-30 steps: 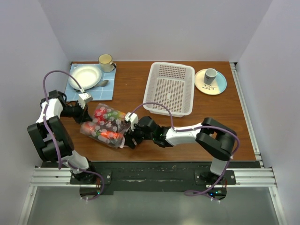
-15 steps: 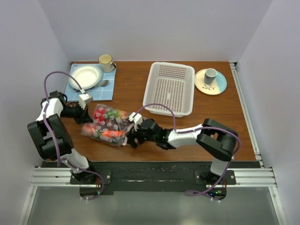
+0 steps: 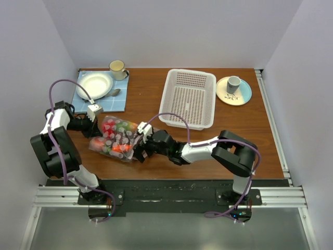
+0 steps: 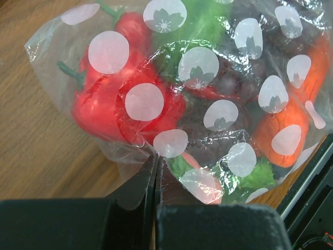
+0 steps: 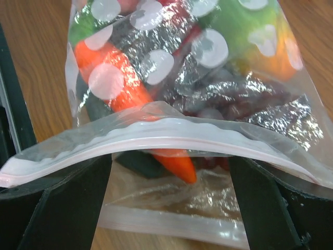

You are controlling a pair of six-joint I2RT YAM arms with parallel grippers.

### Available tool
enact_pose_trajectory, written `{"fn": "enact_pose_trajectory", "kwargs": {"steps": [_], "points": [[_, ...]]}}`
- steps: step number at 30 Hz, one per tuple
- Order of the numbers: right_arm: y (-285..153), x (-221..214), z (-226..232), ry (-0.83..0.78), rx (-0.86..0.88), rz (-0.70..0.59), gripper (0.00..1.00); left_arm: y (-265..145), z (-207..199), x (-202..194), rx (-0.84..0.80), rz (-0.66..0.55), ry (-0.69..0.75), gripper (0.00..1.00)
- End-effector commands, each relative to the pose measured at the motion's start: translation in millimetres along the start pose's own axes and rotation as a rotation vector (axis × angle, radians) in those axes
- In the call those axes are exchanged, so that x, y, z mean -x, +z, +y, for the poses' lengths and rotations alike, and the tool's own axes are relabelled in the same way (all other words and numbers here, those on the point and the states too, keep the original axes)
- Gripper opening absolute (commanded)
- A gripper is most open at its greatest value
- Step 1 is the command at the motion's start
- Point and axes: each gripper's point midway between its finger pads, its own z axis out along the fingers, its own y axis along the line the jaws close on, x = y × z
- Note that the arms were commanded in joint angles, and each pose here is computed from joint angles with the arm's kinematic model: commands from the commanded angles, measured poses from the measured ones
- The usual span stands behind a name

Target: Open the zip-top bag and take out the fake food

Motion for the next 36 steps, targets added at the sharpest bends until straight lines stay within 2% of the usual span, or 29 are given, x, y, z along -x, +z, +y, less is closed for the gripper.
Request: {"fn": "enact_pose_trajectory", "kwargs": {"steps": [1,4,7,10,11,12,17,22,25,33,36], "points": [[18,26,23,-0.042,0.081,-0.083,0.99,4,-1,7,-0.014,-0.03,0.004,0.0],[25,20,26,-0.036,0.097,-0.055,0.99,9,-4,10,-0.009,-0.029,0.008,0.0],[24,18,30,-0.035,0.122,-0.048,0.86,11,-6,11,-0.011,-0.03,0.011,0.0],[20,16,29,-0.029,0.113,-0.027,0.49,10,-6,11,-0.008,-0.025,0.012,0.0],[17,11,27,-0.026,0.107,-0.016,0.29,11,-5,10,-0.008,-0.023,0.009,0.0],[14,9,25,-0.026,0.095,-0.009,0.23,11,-5,10,-0.005,-0.023,0.009,0.0],[-3,-2,20,-0.029,0.072,0.027,0.09,10,-1,15,0.004,-0.039,0.008,0.0],[-37,-4,14,-0.022,0.03,0.088,0.09,7,10,11,0.06,-0.015,0.02,0.0],[-68,-12,7,-0.021,-0.021,0.186,0.09,7,21,9,0.103,-0.009,0.02,0.0],[-169,-58,-39,0.021,-0.337,0.491,0.05,9,37,6,0.147,0.008,-0.02,0.0],[-202,-52,-54,0.043,-0.462,0.513,0.06,9,39,7,0.159,0.007,-0.019,0.0]]}}
